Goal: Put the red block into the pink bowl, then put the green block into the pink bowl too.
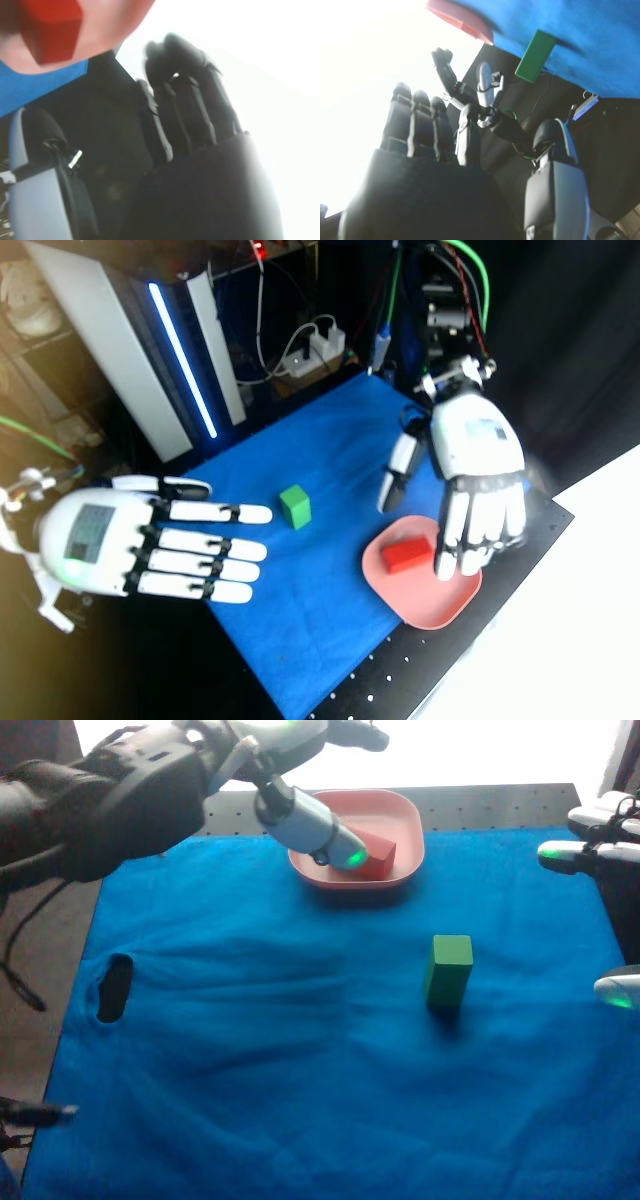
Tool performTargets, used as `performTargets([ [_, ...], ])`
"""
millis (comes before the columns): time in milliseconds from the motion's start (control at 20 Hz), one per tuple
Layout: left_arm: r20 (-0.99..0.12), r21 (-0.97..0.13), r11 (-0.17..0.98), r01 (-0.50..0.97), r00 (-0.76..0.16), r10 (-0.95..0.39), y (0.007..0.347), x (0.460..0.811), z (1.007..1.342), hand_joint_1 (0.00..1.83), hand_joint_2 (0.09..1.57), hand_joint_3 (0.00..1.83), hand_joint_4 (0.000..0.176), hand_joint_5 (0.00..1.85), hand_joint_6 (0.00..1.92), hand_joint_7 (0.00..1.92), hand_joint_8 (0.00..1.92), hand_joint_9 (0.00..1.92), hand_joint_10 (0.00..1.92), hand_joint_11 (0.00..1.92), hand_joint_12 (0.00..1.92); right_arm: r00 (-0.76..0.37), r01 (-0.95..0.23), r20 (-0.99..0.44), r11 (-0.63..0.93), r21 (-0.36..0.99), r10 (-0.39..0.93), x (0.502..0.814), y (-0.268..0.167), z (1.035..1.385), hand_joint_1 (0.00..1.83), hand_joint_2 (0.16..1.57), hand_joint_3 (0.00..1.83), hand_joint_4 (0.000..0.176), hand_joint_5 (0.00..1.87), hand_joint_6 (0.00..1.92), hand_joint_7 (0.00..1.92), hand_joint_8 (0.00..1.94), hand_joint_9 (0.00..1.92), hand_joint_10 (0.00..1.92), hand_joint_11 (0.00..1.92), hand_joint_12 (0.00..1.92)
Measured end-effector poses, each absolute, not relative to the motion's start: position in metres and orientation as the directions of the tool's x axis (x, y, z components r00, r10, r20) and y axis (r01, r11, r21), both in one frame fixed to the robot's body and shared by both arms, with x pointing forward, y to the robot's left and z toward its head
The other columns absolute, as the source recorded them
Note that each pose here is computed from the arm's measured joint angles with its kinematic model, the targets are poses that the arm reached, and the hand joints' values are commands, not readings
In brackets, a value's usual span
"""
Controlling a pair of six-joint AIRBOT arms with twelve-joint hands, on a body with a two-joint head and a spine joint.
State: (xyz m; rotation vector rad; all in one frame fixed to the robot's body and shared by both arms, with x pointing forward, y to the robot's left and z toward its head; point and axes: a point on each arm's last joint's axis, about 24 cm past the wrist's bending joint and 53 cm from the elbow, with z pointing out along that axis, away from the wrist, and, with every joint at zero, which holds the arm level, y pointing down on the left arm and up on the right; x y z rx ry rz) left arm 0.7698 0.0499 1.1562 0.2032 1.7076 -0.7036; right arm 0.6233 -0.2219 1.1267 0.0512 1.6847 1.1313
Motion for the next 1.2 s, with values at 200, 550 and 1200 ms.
performTargets([
  [200, -0.938, -0.336, 0.813, 0.476, -0.245, -0.245, 0.098, 0.735, 1.148, 0.68, 0.9, 0.0, 0.158, 0.25, 0.01, 0.24, 0.0, 0.14, 0.01, 0.0, 0.01, -0.459, -0.464, -0.71, 0.537, 0.704, 0.535, 0.622, -0.221, 1.126, 0.55, 1.03, 0.0, 0.173, 0.27, 0.01, 0.08, 0.0, 0.01, 0.0, 0.02, 0.01],
  [550, -0.952, -0.299, 0.807, 0.51, -0.212, -0.219, 0.129, 0.673, 1.149, 0.76, 0.9, 0.0, 0.074, 0.26, 0.0, 0.23, 0.0, 0.17, 0.0, 0.0, 0.04, -0.476, -0.48, -0.713, 0.527, 0.701, 0.515, 0.62, -0.215, 1.127, 0.66, 0.97, 0.0, 0.144, 0.33, 0.0, 0.22, 0.01, 0.25, 0.01, 0.31, 0.16],
  [1200, -0.914, -0.403, 0.808, 0.429, -0.234, -0.332, 0.185, 0.622, 1.143, 0.92, 0.87, 0.0, 0.0, 0.25, 0.0, 0.2, 0.0, 0.17, 0.01, 0.0, 0.8, -0.524, -0.579, -0.754, 0.484, 0.656, 0.396, 0.651, -0.121, 1.117, 0.87, 0.93, 0.0, 0.036, 0.53, 0.0, 0.59, 0.01, 0.72, 0.03, 0.54, 0.81],
])
